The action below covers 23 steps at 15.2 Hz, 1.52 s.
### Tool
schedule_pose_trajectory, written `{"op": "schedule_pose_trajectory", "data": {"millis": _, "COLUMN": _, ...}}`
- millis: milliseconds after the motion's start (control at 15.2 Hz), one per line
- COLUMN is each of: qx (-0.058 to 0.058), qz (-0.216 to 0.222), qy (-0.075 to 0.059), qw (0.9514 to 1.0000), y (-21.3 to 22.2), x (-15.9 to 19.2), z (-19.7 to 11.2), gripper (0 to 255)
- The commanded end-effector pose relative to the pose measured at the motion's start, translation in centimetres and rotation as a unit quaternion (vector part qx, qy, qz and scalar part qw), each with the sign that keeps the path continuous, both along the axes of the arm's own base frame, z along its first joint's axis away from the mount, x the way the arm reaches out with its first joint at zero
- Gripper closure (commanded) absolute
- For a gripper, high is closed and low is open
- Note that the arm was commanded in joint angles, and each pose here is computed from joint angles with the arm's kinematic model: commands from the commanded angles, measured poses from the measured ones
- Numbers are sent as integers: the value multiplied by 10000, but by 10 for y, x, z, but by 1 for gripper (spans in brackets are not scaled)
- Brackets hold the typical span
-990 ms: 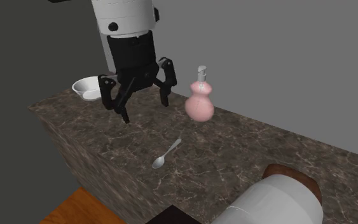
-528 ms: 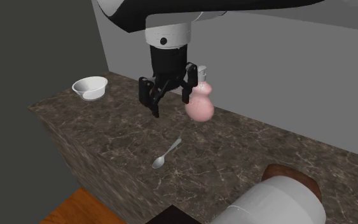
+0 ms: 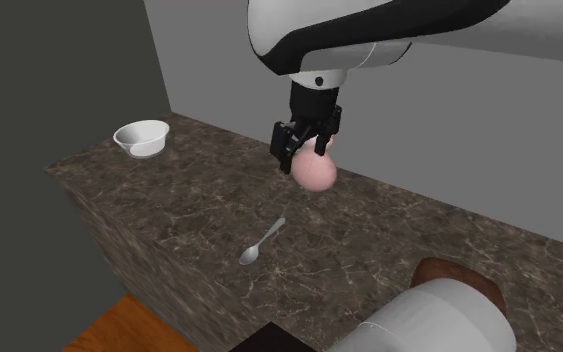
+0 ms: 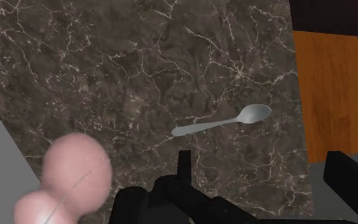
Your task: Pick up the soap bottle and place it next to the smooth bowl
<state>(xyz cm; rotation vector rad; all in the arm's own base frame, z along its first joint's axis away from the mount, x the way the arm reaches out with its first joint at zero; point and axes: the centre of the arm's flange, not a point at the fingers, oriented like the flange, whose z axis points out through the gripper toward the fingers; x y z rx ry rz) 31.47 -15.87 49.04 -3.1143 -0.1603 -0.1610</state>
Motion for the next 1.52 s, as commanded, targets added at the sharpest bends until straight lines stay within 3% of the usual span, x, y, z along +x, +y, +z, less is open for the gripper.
{"op": "schedule_pose_trajectory", "data": {"millis": 0, "qx": 33, "qz": 96, "qy": -136, "qw": 9999, "y": -23, "x": 6, "z": -9, "gripper": 0}}
{"op": "schedule_pose_trajectory", "data": {"millis": 726, "qx": 253, "qz": 565, "qy": -818, "qw": 9947, "y": -153, "x": 48, "z": -65, "gripper": 0}}
{"op": "schedule_pose_trajectory", "data": {"millis": 1452, "qx": 472, "qz": 1030, "qy": -1494, "qw": 9823, "y": -276, "x": 110, "z": -120, "gripper": 0}}
